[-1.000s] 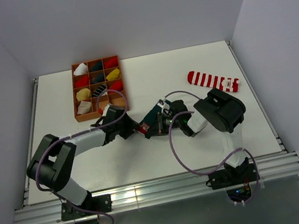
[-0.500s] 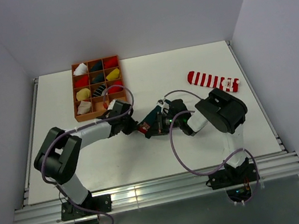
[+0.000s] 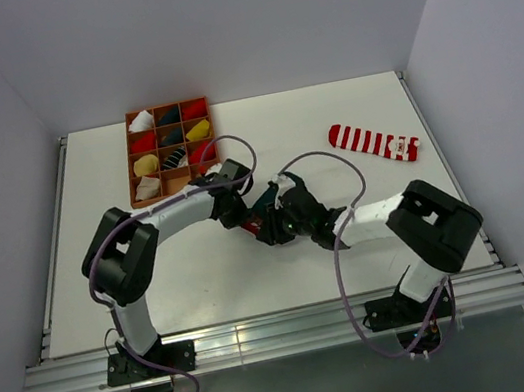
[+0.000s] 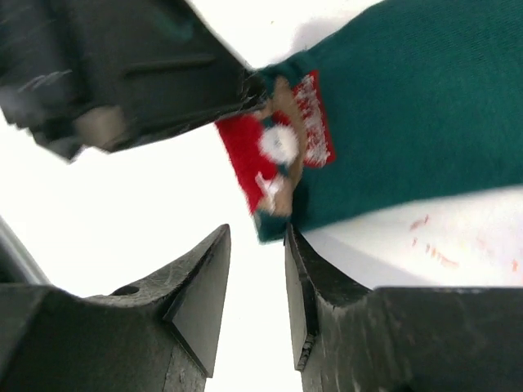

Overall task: Roll the socks
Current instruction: Roll the sock at the center of the board.

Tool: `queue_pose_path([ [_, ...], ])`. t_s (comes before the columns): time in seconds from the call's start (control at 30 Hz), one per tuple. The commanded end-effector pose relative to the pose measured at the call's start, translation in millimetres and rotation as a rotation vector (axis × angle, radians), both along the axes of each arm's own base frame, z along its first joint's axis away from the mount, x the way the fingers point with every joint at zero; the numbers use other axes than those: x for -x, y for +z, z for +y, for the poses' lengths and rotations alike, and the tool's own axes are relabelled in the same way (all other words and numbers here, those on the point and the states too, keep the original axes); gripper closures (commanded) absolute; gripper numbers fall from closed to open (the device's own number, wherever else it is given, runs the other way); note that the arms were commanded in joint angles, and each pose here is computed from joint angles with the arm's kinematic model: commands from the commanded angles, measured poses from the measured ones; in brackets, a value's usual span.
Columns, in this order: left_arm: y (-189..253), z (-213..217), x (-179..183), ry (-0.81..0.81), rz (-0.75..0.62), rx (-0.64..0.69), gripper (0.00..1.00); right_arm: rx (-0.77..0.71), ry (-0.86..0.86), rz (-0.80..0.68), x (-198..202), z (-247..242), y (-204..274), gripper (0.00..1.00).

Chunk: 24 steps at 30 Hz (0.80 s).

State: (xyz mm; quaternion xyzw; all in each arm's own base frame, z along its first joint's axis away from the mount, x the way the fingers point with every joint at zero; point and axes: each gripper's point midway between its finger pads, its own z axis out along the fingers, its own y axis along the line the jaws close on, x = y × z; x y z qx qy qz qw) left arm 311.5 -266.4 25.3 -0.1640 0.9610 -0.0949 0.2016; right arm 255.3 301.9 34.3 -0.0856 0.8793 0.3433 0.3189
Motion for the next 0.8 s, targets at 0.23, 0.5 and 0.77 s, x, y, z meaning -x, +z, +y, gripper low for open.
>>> queue_pose_path([
  [0.23,-21,15,30,-0.111,0.144,-0.178,1.00,0.289,-0.076,-0.382,-1,-12,20,0.58],
  [0.5,-22,10,32,-0.140,0.161,-0.185,1.00,0.387,-0.030,-0.508,2,11,25,0.57],
  [0.77,-23,9,35,-0.158,0.172,-0.190,0.99,0.421,-0.027,-0.585,-2,21,39,0.55],
])
